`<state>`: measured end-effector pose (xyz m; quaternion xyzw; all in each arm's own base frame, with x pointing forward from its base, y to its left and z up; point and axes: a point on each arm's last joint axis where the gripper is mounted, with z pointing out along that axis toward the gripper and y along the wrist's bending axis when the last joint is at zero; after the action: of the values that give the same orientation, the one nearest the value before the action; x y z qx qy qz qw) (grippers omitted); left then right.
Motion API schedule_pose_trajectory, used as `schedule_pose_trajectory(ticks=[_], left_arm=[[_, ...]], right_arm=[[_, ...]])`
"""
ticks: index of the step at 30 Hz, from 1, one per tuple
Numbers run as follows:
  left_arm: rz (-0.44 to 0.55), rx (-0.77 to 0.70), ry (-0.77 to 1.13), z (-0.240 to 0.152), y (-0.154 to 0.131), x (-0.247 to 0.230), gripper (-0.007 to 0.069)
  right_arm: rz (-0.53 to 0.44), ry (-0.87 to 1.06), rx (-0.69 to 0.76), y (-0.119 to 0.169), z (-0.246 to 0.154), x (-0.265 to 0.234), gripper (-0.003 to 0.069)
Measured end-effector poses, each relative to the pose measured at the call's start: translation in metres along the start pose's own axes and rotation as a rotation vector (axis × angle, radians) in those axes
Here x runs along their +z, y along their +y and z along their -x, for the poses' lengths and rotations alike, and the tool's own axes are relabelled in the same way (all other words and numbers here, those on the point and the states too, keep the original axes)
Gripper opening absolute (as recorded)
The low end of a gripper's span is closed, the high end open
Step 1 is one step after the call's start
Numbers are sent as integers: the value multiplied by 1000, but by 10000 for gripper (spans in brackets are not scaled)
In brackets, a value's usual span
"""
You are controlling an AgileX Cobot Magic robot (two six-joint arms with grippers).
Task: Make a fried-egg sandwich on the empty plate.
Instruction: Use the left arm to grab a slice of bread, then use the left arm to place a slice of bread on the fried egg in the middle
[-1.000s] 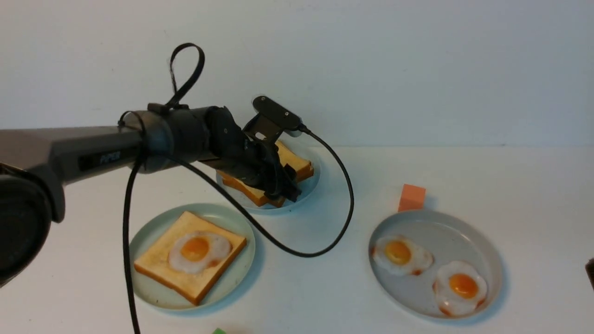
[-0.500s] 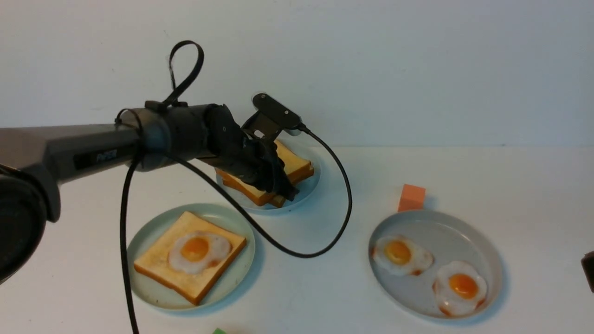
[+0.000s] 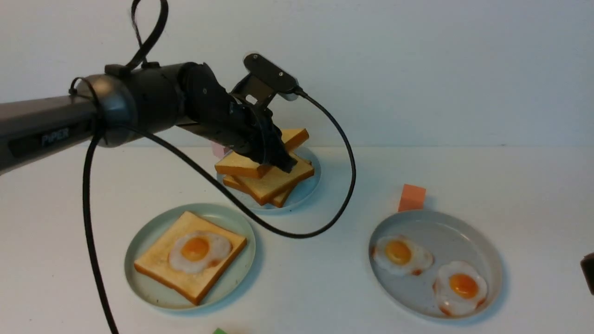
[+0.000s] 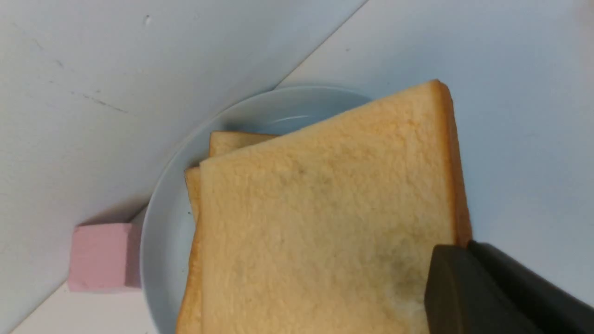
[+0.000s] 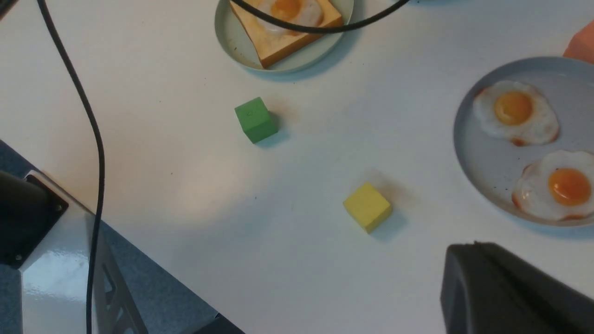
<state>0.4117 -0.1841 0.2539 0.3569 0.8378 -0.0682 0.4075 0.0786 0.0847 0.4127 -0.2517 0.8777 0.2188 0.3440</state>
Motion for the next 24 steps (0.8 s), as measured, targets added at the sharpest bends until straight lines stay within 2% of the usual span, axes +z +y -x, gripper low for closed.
schedule_pose_trajectory(ticks=[5,9,14,20,24], left_arm=[[-33,-23,24,5,-5,-31,-13],[-12,-46,36,-5,-11,-64,-13],[38,-9,82,-54,-28,-99,-13],[46,-6,122,-99,-41,-94,-13],[56,37,127,-109,-42,-81,-13]], right_arm=[[-8,-2,-4,-1,0,0,18],[-28,-10,-13,-3,1,0,19],[-38,-66,-30,-3,6,0,22],[-25,-138,-54,-2,13,-1,23],[-22,-148,-55,-2,14,-1,23]])
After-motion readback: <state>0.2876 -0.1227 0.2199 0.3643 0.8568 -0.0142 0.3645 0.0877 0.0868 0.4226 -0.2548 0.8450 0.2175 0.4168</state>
